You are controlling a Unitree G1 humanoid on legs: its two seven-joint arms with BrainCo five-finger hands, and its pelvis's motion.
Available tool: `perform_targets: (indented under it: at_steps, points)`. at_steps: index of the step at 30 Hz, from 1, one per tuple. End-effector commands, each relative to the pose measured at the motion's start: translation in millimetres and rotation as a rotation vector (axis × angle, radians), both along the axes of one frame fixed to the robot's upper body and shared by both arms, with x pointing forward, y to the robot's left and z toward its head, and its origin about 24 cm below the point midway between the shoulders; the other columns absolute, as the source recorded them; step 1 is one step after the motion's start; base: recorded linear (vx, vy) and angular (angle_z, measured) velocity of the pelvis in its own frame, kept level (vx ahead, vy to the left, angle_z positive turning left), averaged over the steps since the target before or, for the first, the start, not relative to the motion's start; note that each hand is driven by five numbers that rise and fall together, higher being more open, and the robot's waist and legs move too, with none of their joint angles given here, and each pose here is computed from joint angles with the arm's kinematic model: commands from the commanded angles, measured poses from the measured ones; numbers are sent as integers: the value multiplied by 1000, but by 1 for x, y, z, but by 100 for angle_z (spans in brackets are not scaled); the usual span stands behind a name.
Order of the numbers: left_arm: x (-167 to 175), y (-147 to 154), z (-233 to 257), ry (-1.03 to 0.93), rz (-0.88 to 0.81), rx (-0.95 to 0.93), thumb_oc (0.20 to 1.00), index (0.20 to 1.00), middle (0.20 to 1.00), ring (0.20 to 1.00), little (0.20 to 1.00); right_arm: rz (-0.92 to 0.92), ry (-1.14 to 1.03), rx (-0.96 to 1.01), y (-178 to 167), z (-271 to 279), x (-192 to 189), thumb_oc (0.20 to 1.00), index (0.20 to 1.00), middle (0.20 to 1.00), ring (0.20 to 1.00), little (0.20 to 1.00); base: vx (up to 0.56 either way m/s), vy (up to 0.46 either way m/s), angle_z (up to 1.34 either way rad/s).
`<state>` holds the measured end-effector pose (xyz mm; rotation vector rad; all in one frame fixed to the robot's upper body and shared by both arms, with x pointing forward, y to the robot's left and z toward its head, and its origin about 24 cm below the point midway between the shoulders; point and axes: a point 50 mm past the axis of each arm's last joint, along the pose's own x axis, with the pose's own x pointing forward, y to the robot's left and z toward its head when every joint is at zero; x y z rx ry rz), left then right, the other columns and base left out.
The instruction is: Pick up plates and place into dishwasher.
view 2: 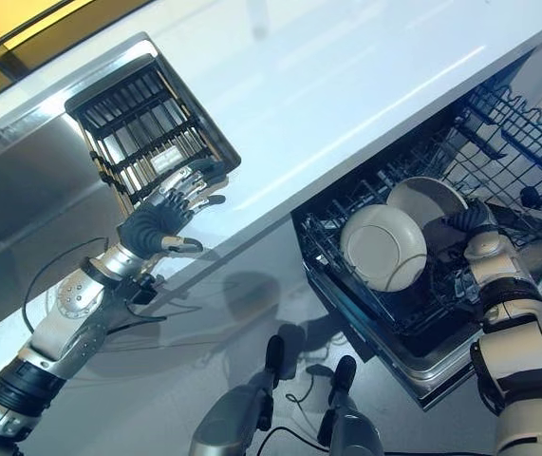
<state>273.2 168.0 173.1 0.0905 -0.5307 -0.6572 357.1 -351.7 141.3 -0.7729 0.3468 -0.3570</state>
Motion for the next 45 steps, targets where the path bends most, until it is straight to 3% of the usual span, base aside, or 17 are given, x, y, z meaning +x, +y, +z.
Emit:
perform_targets:
  at_steps: [1, 4, 5, 13, 17, 26, 30, 36, 45]
  points:
    - [-6, -19, 22, -84, -128, -41, 1000, 1000, 1000, 1000, 1000, 124, 18, -52, 11, 29, 14, 200, 200, 200, 200, 200, -42, -13, 0]
    - [-6, -21, 23, -95, -135, -33, 1000, 1000, 1000, 1000, 1000, 133, 4, -29, 16, 25, 16, 200, 200, 200, 200, 200, -23, 6, 0]
    - [-4, -20, 25, -91, -142, -44, 1000, 1000, 1000, 1000, 1000, 72, -70, -66, 14, 27, 15, 1000, 1000, 1000, 1000, 1000, -25, 32, 0]
    - [-11, -28, 8, -37, -196, -73, 1000, 1000, 1000, 1000, 1000, -163, -333, -97, 2, 24, 0, 1000, 1000, 1000, 1000, 1000, -6, 101, 0]
    - [-14, -38, 0, -19, -216, -83, 1000, 1000, 1000, 1000, 1000, -250, -307, -173, -11, 12, -13, 1000, 1000, 1000, 1000, 1000, 41, 121, -7]
    - [-13, -52, -19, 62, -220, -61, 1000, 1000, 1000, 1000, 1000, -349, -302, -115, -24, -19, -33, 1000, 1000, 1000, 1000, 1000, 58, 61, -9]
    - [-13, -50, -21, 63, -215, -86, 1000, 1000, 1000, 1000, 1000, -364, -384, 10, -18, -18, -30, 1000, 1000, 1000, 1000, 1000, -11, 69, -5]
    - [-11, -48, -22, 73, -203, -110, 1000, 1000, 1000, 1000, 1000, -299, -307, 352, -8, -50, -28, 1000, 1000, 1000, 1000, 1000, 13, 28, -3]
    - [-9, -48, -17, 64, -213, -101, 1000, 1000, 1000, 1000, 1000, -293, -91, 667, 10, -102, -38, 1000, 1000, 1000, 1000, 1000, -1, 0, 0]
